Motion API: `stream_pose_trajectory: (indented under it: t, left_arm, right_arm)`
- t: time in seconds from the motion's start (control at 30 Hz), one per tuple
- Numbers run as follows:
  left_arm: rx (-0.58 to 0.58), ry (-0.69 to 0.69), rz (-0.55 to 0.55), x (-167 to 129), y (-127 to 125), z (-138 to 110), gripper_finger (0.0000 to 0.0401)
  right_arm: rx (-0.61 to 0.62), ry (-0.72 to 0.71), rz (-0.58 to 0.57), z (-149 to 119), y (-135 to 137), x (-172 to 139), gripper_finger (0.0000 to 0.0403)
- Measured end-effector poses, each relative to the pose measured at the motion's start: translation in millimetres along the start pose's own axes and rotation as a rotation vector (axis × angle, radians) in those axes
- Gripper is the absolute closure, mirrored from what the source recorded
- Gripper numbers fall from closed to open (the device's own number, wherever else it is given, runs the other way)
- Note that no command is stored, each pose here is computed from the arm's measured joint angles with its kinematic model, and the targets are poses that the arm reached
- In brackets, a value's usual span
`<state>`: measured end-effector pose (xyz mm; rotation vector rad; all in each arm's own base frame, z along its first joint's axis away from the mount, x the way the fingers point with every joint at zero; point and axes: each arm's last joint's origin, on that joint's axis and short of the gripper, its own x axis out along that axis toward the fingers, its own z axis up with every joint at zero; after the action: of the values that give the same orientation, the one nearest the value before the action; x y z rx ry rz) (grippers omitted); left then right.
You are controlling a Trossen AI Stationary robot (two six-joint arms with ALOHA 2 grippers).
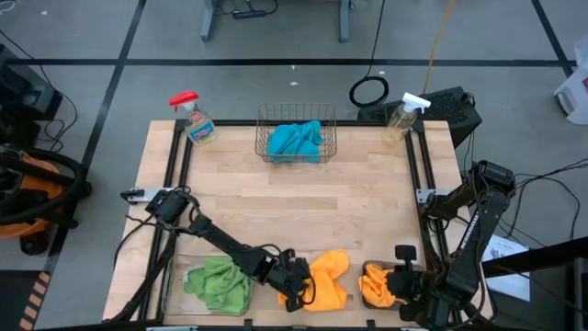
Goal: Sort microfiber towel by color & place in baskets
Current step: Put the yellow microfiber cloth into the black bin
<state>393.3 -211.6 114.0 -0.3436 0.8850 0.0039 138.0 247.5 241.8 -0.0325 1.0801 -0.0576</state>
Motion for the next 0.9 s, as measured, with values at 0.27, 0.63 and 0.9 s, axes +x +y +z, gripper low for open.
stream_pose_trajectory:
  t: [0.27, 0.63, 0.9]
  left_arm:
    - [0.008, -0.02, 0.013, -12.5, 9.3, 16.8, 0.0375]
    - [0.088, -0.208, 0.085, -67.4, 14.7, 61.9, 0.0387]
    - [0.149, -0.376, 0.185, -105.4, 21.0, 89.5, 0.0388]
  right_arm:
    - [-0.058, -0.082, -0.049, 4.0, -2.0, 0.5, 0.0344]
    - [-0.096, -0.279, -0.122, 18.8, -19.0, -16.4, 0.0344]
    - [-0.06, -0.436, -0.19, 34.0, -41.0, -34.6, 0.0341]
